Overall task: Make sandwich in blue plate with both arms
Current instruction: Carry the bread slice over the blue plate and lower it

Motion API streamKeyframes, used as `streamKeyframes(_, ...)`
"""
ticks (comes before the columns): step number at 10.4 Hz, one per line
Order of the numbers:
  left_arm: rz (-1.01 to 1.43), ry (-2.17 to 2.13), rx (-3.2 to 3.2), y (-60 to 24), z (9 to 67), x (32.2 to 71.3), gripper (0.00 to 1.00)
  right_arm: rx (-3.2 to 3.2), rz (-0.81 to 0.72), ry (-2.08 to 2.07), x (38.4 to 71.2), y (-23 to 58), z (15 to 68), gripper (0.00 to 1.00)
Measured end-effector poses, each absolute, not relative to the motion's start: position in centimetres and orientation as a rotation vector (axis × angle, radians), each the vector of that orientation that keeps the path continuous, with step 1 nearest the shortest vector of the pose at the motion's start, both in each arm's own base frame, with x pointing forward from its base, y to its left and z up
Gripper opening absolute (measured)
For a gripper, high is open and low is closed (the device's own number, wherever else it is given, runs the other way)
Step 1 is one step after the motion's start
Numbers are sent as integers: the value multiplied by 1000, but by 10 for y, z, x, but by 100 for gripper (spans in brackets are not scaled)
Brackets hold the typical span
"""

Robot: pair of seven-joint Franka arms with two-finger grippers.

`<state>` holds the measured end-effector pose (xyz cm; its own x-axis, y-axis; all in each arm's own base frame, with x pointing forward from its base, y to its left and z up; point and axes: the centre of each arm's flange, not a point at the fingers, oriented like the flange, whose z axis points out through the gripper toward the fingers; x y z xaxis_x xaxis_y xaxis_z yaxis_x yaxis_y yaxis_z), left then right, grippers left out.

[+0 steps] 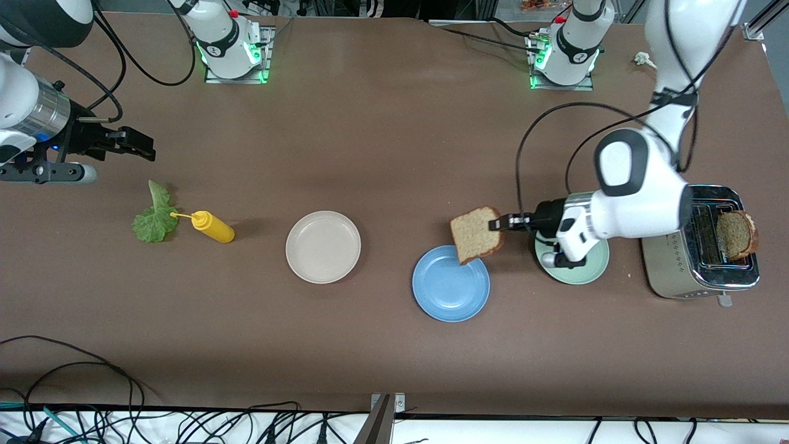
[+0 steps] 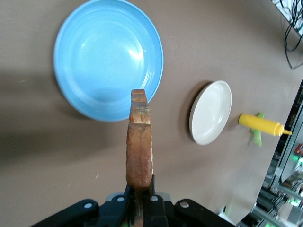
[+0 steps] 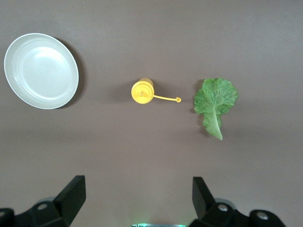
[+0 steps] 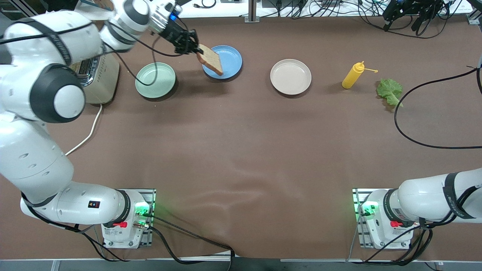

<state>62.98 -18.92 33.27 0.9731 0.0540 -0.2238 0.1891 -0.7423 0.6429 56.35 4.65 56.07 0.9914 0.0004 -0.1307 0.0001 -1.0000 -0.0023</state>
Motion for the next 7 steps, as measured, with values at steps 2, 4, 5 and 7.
streamKeyframes(2, -195, 179, 2416, -230, 300, 633, 8, -3134, 181, 0, 564, 47, 559, 100)
streamKeyframes(4, -156, 170, 2425, -250, 286, 641, 8, -3136, 163, 0, 561, 47, 556, 100)
streamKeyframes(5, -138, 157, 2422, -250, 286, 647, 8, -3137, 163, 0, 559, 47, 556, 100)
streamKeyframes(7, -110, 128, 2421, -250, 280, 656, 8, -3138, 164, 0, 558, 47, 557, 100)
